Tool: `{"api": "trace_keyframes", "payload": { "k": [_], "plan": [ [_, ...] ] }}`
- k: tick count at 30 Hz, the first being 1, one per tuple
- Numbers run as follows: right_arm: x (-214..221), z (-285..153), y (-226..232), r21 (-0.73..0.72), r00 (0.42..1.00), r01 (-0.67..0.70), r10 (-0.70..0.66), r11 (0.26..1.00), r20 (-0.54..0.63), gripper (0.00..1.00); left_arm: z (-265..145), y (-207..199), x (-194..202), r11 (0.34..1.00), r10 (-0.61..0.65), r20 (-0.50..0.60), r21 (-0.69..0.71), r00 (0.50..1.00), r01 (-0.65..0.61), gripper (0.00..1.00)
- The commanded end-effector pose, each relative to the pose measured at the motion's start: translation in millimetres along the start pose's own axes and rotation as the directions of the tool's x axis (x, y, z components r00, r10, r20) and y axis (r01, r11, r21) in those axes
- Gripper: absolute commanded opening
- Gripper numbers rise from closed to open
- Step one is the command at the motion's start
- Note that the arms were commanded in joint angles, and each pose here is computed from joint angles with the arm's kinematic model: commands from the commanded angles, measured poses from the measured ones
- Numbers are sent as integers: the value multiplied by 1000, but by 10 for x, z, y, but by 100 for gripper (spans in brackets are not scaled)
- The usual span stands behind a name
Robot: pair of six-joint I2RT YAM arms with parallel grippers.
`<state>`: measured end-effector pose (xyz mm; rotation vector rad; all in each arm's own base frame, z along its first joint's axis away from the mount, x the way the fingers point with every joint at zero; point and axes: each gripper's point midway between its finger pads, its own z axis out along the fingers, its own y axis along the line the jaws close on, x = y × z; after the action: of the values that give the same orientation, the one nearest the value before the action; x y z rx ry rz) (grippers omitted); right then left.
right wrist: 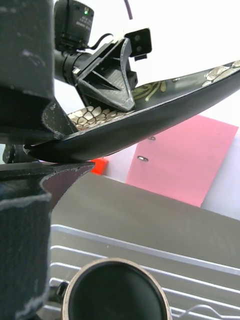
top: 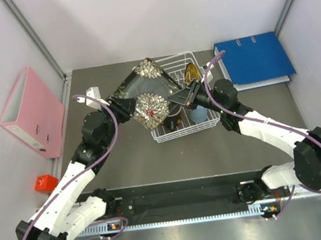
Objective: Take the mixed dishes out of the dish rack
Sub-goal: Place the plate at the center of the board.
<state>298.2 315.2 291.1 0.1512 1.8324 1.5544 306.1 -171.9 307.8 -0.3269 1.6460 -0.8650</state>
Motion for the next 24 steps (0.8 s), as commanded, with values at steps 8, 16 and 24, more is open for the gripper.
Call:
{"api": "trace_keyframes", "payload": {
  "k": [8,16,24],
  "plan": [
    [-340,-81,987,-328,992,75,-38,942,118,0,-21,-152,-19,996,-7,13,89,1000,6,48],
    [-254,-80,990,-354,996,68,-42,933,83,0,27,-234,29,991,-1,-12,132,1000,3,0],
    [-300,-121,780,-199,981,168,-145,965,126,75,51,-240,-67,995,44,-11,92,999,-43,0]
  ]
}}
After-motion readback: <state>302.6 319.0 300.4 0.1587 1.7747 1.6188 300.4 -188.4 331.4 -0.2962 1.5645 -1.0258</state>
